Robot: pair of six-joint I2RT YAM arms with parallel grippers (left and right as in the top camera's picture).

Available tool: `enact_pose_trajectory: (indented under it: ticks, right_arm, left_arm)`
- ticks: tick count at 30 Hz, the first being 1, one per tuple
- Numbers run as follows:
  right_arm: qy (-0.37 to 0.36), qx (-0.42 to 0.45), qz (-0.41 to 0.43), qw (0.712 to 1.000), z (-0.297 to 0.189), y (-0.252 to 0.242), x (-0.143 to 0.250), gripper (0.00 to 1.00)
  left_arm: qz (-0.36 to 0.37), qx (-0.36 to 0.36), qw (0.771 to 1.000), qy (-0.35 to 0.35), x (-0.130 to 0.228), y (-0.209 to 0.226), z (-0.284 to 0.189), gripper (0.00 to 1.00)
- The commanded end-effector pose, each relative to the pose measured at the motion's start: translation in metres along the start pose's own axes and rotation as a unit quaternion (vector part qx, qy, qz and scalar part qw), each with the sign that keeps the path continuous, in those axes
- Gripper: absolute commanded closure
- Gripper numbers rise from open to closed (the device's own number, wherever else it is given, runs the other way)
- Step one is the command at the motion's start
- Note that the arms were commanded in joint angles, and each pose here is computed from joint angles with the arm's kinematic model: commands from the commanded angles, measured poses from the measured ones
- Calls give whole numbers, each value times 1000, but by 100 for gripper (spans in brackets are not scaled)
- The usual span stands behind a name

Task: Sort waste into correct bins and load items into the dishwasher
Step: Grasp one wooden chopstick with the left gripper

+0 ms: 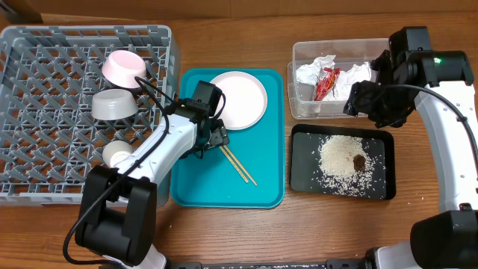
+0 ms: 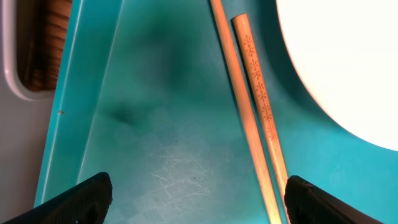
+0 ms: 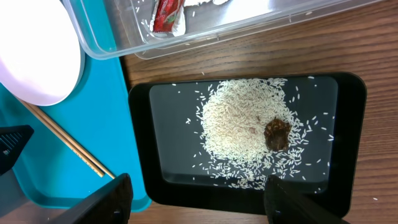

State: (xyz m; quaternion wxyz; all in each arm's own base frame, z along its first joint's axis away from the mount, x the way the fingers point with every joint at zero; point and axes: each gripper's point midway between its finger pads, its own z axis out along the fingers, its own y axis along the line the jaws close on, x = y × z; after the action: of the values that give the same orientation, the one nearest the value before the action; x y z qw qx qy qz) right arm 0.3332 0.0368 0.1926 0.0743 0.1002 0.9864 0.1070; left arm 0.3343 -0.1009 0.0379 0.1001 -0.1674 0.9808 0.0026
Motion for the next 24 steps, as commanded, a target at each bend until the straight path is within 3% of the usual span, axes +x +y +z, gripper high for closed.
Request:
enact_pose_trajectory:
  ticks: [1,18,21,24]
  right_arm:
    - [-20,-6,-8,1000,-12,5,-3,31]
    - [-11,-4,-6,1000,-12,4,1,31]
    - [-11,-4,-6,1000,-12,4,1,31]
    - [-11,-4,-6,1000,-12,4,1,31]
  left_arm:
    - [12,-15,1000,2,3,7,6,10]
    - [18,-42,997,57,23,12,45,6]
    - [18,-45,996,72,29,14,44,16]
    - [19,-48,996,79,32,16,43,47]
